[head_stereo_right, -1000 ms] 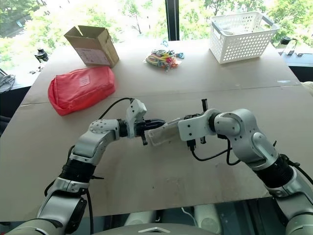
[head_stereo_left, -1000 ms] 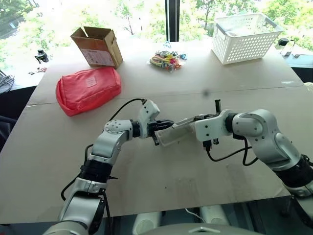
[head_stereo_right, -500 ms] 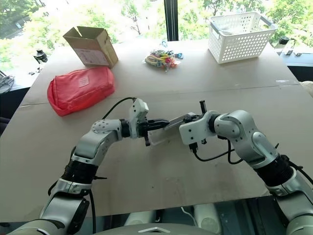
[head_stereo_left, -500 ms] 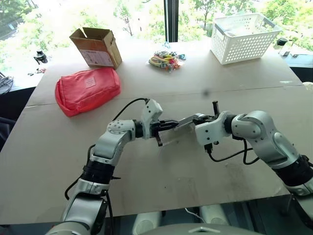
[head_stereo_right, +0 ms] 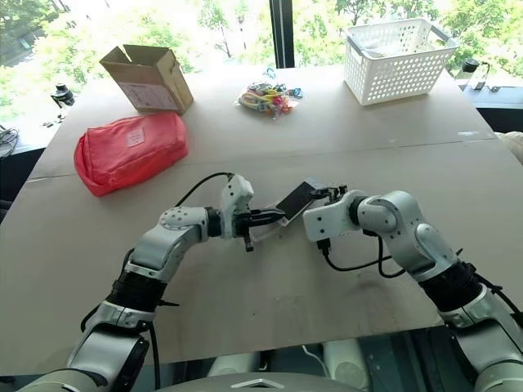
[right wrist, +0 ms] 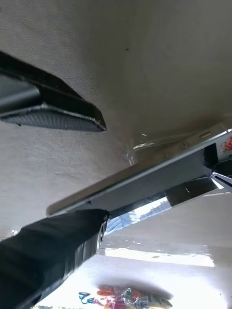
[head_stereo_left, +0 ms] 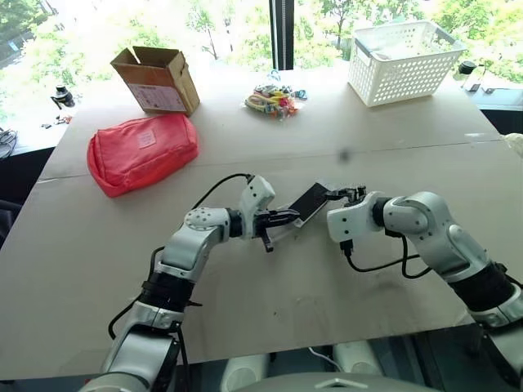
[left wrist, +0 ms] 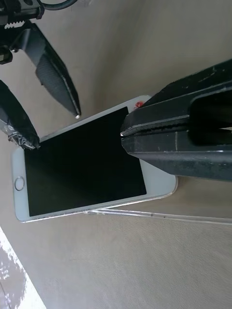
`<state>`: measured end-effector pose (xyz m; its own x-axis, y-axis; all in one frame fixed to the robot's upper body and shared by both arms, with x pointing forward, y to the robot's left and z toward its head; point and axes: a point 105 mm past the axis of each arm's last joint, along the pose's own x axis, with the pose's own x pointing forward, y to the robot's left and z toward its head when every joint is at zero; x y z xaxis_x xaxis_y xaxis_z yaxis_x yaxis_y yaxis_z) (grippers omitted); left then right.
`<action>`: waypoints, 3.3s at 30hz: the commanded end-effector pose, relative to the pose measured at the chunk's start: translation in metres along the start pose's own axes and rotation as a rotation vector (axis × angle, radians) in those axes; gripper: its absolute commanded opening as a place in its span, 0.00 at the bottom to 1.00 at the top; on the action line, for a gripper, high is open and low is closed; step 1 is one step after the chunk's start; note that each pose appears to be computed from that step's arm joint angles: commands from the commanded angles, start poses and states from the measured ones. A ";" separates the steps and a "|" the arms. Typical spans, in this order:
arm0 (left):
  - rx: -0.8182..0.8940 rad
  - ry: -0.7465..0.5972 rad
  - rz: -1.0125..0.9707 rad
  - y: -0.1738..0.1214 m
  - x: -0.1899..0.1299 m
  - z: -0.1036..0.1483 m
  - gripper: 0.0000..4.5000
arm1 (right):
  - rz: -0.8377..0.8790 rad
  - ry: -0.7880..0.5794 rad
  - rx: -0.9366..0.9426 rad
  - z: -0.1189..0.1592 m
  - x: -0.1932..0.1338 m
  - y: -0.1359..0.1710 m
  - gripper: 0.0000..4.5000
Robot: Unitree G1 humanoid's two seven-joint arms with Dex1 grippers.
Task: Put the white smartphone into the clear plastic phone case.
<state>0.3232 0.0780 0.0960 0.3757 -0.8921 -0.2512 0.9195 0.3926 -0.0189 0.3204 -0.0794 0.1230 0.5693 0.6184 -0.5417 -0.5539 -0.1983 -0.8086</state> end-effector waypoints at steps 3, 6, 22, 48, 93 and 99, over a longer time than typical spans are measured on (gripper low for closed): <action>0.016 0.014 -0.005 -0.003 0.005 -0.006 0.00 | -0.046 -0.043 0.052 0.006 -0.007 -0.009 0.99; 0.014 0.028 0.000 -0.002 0.005 -0.011 0.00 | -0.036 -0.096 0.163 0.014 -0.013 -0.011 0.99; 0.042 0.077 0.021 0.004 0.000 -0.022 0.00 | -0.218 -0.338 1.325 -0.064 -0.012 -0.064 0.99; 0.067 0.065 0.020 0.007 0.001 -0.017 0.00 | 0.105 -0.401 1.753 -0.048 0.010 -0.022 0.01; 0.058 -0.050 0.194 0.054 0.029 0.016 0.00 | 0.335 -0.301 1.003 0.021 -0.022 0.050 0.01; 0.060 -0.018 0.013 0.033 0.054 0.017 0.00 | 0.243 -0.274 0.995 0.028 -0.012 0.044 0.01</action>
<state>0.3797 0.0481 0.0940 0.4410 -0.8651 -0.2392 0.8940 0.4469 0.0320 0.2703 -0.0755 0.0913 0.2521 0.8256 -0.5048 -0.9580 0.2867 -0.0095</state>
